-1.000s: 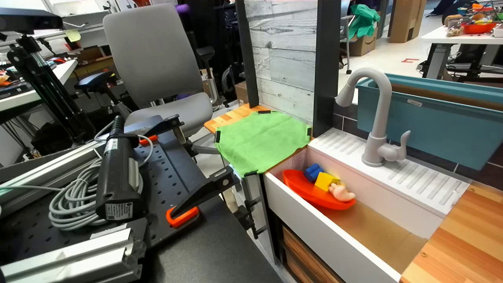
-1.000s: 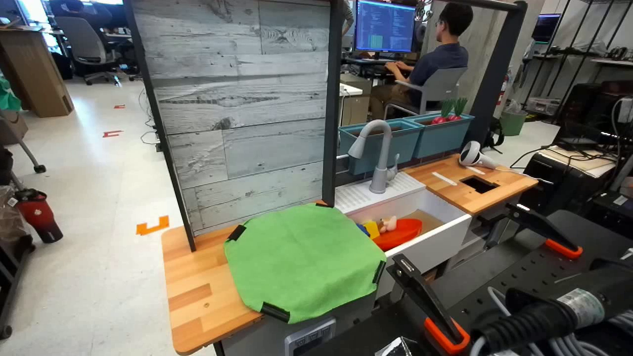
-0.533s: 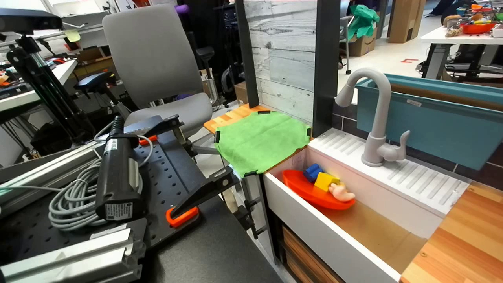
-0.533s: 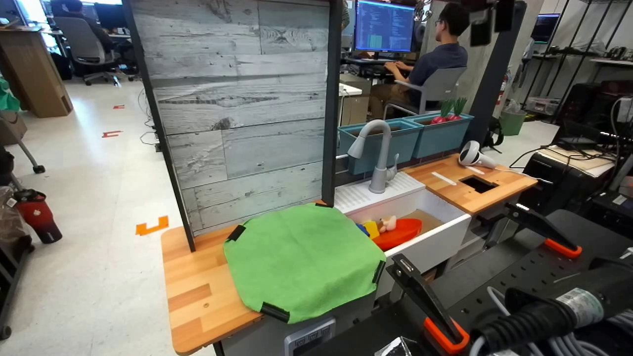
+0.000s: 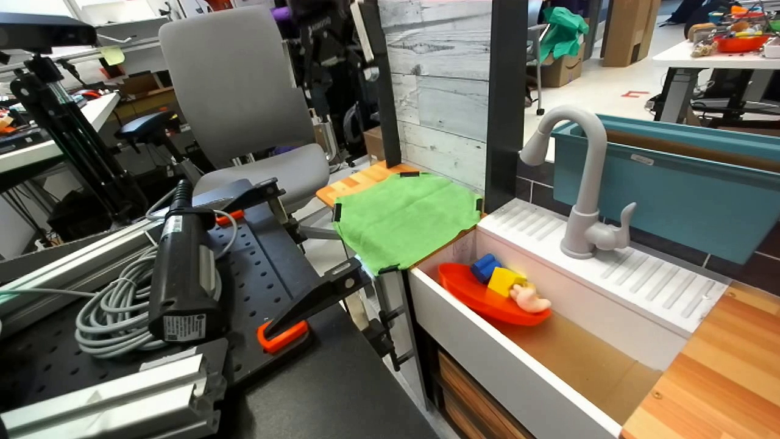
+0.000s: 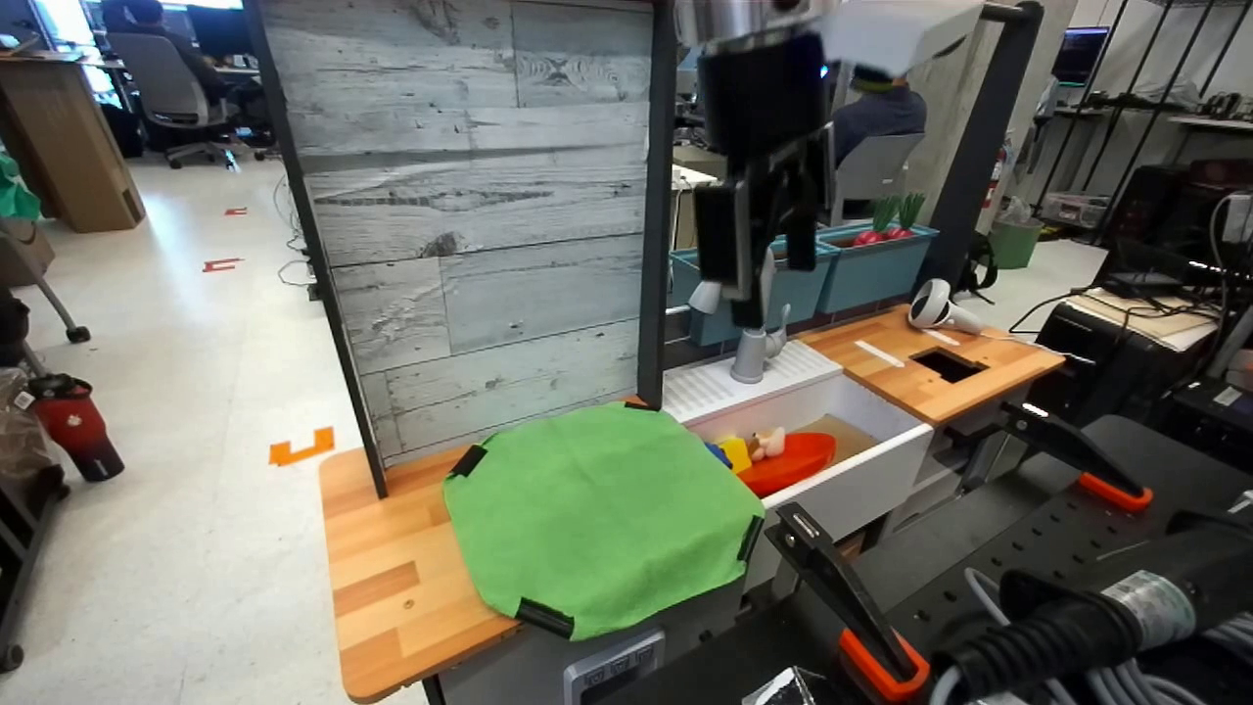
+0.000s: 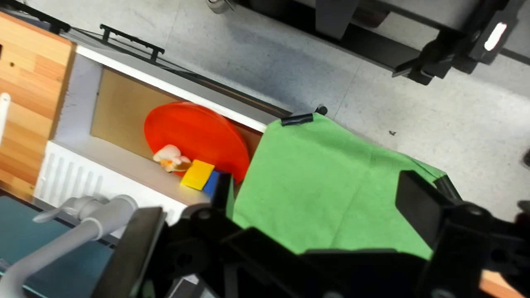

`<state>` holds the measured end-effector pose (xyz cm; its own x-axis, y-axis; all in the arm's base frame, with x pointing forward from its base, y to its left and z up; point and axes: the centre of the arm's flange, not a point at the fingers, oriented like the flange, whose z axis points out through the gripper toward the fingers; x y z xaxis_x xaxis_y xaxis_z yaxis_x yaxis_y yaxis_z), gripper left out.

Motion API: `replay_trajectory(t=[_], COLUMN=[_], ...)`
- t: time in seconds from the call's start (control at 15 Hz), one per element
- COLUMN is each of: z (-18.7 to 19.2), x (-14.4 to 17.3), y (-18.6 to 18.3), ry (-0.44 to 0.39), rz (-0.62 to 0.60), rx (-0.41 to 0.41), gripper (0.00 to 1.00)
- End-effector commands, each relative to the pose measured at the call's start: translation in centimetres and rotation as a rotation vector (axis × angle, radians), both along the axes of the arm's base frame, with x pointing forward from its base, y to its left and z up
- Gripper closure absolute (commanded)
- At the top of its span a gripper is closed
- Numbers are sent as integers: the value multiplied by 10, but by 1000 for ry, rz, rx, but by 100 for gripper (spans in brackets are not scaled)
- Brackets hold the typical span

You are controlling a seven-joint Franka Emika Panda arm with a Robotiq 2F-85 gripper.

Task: Fold the green towel in half from left to right.

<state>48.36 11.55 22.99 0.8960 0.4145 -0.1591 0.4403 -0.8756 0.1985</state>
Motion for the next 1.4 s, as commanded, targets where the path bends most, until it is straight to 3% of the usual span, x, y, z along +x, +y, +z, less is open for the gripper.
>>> replay_trajectory(t=[0.0, 0.33, 0.67, 0.73, 1.13, 1.33], z=[-61, -105, -120, -111, -122, -136], x=[12, 33, 71, 46, 58, 67], y=[32, 76, 110, 96, 104, 107], ry=[-116, -217, -226, -216, -240, -256], rz=[-24, -83, -188, -156, -198, -299], rx=[73, 215, 270, 263, 286, 366], gripper=[0, 0, 0, 0, 0, 0])
